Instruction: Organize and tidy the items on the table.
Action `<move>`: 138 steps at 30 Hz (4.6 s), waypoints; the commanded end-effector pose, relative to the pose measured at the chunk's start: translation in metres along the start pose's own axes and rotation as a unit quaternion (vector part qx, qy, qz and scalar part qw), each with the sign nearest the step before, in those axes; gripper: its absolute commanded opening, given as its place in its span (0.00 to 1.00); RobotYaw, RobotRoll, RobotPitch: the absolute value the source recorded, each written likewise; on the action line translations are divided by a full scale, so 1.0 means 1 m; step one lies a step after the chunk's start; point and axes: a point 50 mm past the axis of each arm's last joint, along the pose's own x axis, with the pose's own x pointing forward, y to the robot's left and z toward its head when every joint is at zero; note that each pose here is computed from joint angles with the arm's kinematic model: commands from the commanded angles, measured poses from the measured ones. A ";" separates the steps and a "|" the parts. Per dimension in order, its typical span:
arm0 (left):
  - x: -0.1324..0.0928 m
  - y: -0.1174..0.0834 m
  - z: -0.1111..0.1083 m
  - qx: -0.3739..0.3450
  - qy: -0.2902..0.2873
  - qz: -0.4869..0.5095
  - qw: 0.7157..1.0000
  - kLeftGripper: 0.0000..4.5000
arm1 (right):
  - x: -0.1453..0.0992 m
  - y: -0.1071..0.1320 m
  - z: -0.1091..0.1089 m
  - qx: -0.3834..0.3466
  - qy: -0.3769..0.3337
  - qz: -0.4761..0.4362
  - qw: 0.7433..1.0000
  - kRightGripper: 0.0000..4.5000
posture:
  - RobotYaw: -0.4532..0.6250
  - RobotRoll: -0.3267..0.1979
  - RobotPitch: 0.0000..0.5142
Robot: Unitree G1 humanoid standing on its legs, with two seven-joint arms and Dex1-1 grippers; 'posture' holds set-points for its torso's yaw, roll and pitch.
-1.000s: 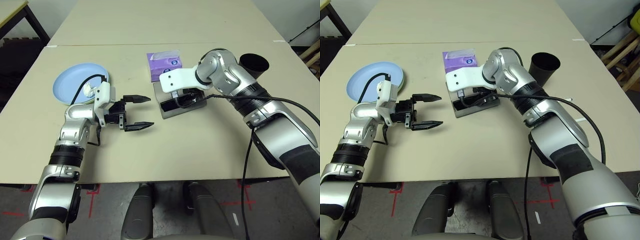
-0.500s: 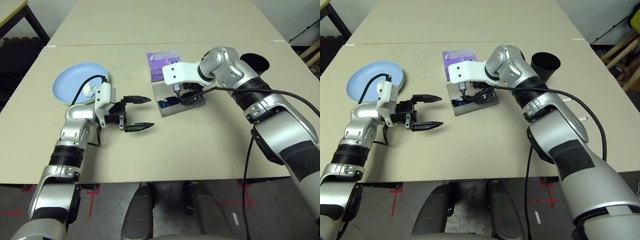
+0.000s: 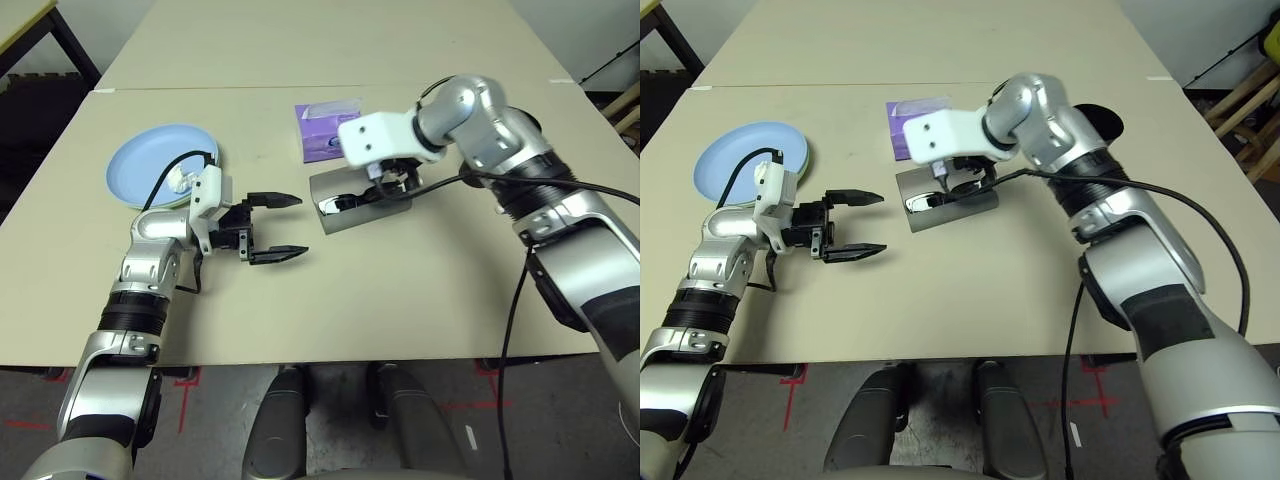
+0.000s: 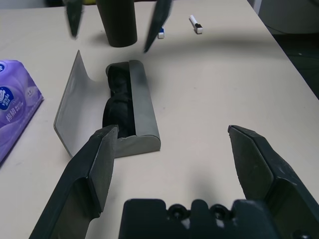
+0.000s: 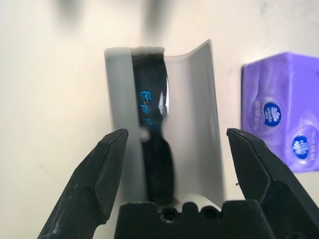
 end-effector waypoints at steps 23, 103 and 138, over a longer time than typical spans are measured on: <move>-0.008 0.006 -0.010 -0.025 0.027 0.005 0.999 1.00 | -0.009 0.107 -0.099 0.260 -0.250 -0.313 0.879 0.99 | 0.48 0.62 0.40; 0.045 0.058 -0.006 0.005 0.048 0.106 0.993 0.01 | -0.041 0.133 -0.108 0.282 -0.248 -0.304 0.876 1.00 | 0.43 0.62 0.41; 0.050 0.039 -0.017 0.020 0.055 0.035 0.998 0.01 | -0.043 0.135 -0.118 0.269 -0.270 -0.339 0.860 1.00 | 0.43 0.62 0.42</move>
